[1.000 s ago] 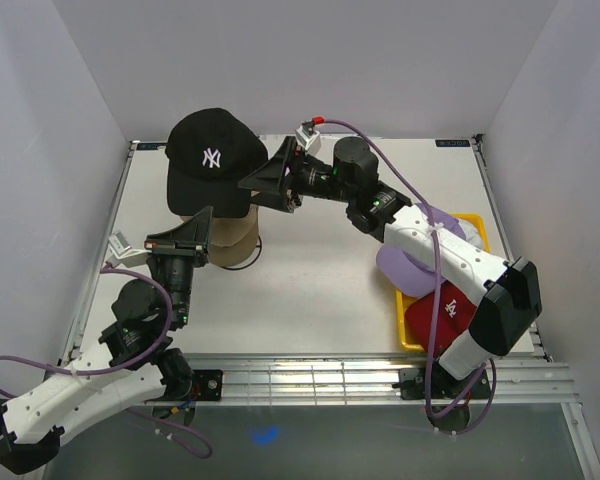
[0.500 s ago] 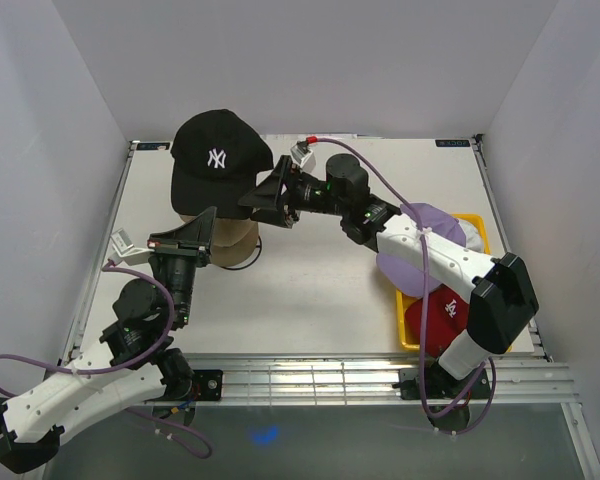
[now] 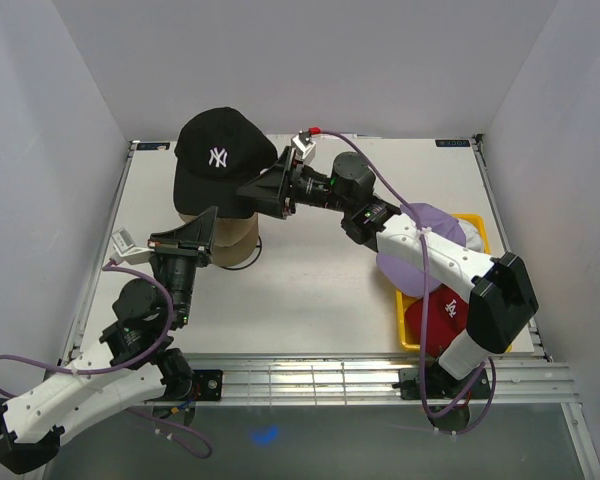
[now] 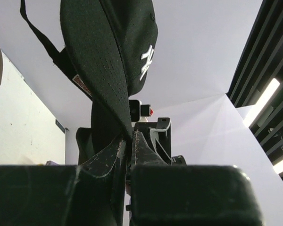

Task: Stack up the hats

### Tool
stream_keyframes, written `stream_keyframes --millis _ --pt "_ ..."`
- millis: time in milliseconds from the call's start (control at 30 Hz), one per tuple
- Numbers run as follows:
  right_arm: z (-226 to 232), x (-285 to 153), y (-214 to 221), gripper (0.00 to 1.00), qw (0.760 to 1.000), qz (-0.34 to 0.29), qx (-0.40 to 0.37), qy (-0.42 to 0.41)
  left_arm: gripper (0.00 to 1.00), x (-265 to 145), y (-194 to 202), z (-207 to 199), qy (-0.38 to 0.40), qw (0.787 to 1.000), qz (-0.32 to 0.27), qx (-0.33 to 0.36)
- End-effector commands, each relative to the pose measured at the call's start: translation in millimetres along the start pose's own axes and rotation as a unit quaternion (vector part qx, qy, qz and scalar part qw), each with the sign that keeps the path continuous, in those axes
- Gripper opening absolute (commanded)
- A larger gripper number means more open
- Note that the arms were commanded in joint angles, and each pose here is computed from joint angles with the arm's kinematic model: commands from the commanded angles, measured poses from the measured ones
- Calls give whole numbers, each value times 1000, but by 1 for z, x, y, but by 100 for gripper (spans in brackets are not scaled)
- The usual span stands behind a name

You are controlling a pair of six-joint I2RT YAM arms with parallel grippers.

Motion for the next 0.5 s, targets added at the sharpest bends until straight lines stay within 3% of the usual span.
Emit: stream_keyframes --millis 0,300,400,467 --pt "21 1 -1 82 998 2 -17 -65 0 -3 2 -3 11 1000 17 -23" --pt "23 0 0 54 995 -1 1 -104 0 -4 5 5 -1 999 26 -26" --pt "24 1 -1 41 994 3 6 -106 0 -4 6 7 -9 999 30 -21" --pt "23 3 -1 27 994 9 11 -108 0 -4 7 6 -12 999 34 -16"
Point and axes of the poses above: each gripper's point midway between its finger pads, its own x axis out along the fingers, its own z axis along the line the jaws close on, y = z × x, the point moved 9 cm from there along -x, back along the fingers
